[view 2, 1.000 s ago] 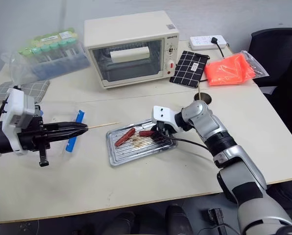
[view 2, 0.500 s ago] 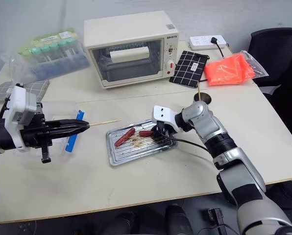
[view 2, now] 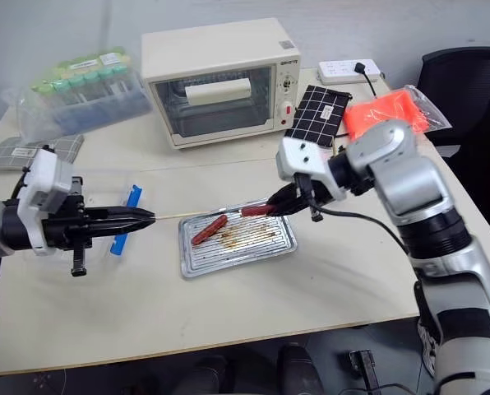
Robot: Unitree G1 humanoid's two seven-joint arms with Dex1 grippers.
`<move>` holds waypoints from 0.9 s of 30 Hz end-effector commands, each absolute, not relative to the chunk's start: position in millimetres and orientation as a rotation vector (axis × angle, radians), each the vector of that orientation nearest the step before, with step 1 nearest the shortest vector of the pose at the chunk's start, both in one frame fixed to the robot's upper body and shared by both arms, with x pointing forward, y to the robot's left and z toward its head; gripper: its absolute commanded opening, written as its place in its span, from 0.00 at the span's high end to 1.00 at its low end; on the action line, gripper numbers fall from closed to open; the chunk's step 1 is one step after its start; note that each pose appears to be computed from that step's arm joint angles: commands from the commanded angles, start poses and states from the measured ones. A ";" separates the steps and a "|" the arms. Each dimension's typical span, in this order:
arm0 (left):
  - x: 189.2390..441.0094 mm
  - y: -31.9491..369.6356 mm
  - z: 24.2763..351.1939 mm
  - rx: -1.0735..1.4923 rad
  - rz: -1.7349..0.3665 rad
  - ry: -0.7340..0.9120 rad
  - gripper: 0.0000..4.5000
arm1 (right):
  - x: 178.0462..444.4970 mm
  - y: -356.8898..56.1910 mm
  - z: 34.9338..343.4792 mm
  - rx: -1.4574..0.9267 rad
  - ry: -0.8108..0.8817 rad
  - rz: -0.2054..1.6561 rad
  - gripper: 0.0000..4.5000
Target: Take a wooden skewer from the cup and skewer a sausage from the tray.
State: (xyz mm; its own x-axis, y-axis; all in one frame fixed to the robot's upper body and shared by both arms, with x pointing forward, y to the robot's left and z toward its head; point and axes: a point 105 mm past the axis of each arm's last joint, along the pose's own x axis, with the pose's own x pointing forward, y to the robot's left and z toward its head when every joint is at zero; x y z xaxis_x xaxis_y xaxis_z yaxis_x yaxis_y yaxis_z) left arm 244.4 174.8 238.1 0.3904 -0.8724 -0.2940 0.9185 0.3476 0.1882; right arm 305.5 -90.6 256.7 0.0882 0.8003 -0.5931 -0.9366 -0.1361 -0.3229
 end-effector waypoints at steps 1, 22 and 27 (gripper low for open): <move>245.9 166.5 243.1 0.374 -1.198 0.100 1.00 | 288.2 -84.4 278.0 -0.758 0.181 1.554 0.87; 251.1 151.4 255.0 0.390 -1.244 0.029 1.00 | 294.3 -88.6 265.0 -0.728 0.208 1.478 0.87; 248.7 148.9 257.3 0.398 -1.256 0.022 1.00 | 297.5 -90.7 262.1 -0.724 0.214 1.470 0.87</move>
State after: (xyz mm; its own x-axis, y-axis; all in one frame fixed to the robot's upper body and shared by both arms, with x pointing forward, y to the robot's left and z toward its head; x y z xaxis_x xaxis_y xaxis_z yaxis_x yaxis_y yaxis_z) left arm 254.0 152.9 248.5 0.3315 -0.9118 -0.2424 0.9312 0.2750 0.2392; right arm 298.5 -89.6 259.3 0.1112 0.8287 -0.5485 -0.9581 -0.0571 -0.2805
